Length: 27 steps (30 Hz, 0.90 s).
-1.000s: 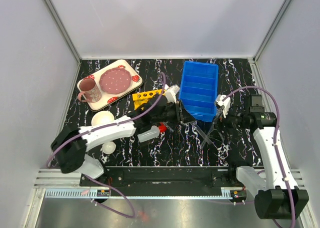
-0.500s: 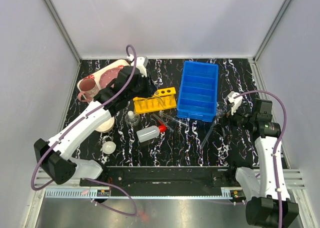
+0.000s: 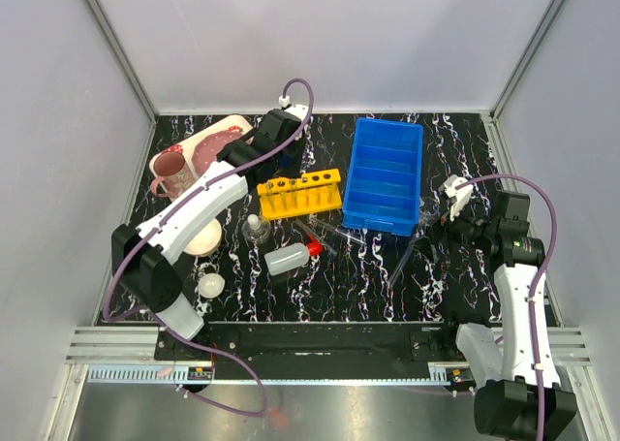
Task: Organize the chemistry lab equipment
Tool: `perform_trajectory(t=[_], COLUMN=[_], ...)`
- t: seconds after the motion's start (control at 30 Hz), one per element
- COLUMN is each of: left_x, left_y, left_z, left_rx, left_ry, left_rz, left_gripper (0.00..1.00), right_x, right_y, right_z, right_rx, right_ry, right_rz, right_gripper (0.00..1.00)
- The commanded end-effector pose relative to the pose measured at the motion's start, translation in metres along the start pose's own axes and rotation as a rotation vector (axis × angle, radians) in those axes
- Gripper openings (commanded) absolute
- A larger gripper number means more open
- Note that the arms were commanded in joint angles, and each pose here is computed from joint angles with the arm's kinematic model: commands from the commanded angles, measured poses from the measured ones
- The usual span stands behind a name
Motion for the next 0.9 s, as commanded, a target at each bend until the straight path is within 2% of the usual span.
perform_trajectory(t=[0.0, 0.87], left_x=[0.008, 0.004], left_y=[0.029, 0.04], left_z=[0.012, 0.014], left_rx=[-0.038, 0.017], left_ry=[0.051, -0.027], left_rz=[-0.066, -0.088], left_gripper=[0.18, 0.18], right_x=[0.001, 0.001], right_y=[0.007, 0.005], right_z=[0.0, -0.001], right_rx=[0.017, 0.006], right_ry=[0.001, 0.003], right_rz=[-0.037, -0.035], right_gripper=[1.0, 1.0])
Point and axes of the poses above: each gripper's point midway between its finger pads, its own x axis back along the fingers, its own z axis along the line the jaws close on, y = z × x, the point moved 2 cm from there along x, back along the fingers, and after that the axes turned 6 degrees about -x, right-handed, at the moved point
